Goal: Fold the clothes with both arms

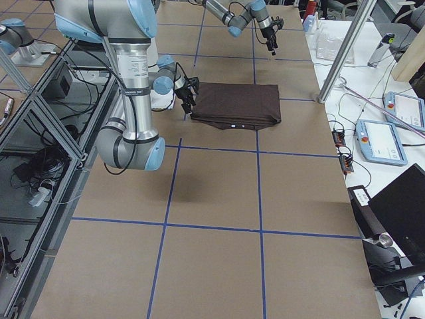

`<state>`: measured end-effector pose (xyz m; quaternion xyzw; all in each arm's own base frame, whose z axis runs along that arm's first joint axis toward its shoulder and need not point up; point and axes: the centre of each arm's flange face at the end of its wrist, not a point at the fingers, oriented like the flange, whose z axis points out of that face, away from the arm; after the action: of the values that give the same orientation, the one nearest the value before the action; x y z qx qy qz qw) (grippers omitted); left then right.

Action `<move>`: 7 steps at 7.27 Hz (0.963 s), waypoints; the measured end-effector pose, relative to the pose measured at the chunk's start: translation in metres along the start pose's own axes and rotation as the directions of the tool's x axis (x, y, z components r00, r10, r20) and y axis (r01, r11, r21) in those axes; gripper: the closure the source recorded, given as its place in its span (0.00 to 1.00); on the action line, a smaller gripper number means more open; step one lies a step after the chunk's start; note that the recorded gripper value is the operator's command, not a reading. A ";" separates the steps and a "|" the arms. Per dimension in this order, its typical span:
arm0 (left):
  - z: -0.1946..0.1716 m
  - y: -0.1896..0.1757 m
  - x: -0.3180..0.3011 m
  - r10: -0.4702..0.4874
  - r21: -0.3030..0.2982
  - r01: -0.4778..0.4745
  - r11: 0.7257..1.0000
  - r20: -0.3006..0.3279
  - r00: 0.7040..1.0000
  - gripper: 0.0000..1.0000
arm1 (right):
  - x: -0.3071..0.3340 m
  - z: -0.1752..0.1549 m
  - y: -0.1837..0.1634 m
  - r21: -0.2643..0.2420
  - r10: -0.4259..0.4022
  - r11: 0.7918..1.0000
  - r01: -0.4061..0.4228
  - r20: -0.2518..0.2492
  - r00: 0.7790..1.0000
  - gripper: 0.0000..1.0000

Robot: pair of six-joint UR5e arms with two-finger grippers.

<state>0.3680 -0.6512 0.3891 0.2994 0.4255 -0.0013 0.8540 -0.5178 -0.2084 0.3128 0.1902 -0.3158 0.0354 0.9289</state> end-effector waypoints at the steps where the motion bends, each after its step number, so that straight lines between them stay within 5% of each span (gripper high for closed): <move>1: 0.001 0.001 0.001 0.000 -0.002 0.000 1.000 -0.001 1.000 0.00 | 0.004 0.009 -0.006 -0.025 -0.038 0.999 0.038 -0.017 0.999 0.00; 7: 0.002 0.004 0.004 -0.001 -0.006 0.001 1.000 -0.004 1.000 0.00 | 0.013 0.031 -0.010 -0.066 -0.071 0.996 0.067 -0.063 0.995 0.00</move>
<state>0.3730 -0.6484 0.3891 0.2968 0.4273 0.0000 0.8540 -0.5233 -0.2298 0.3401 0.1697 -0.2794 -0.0006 0.9450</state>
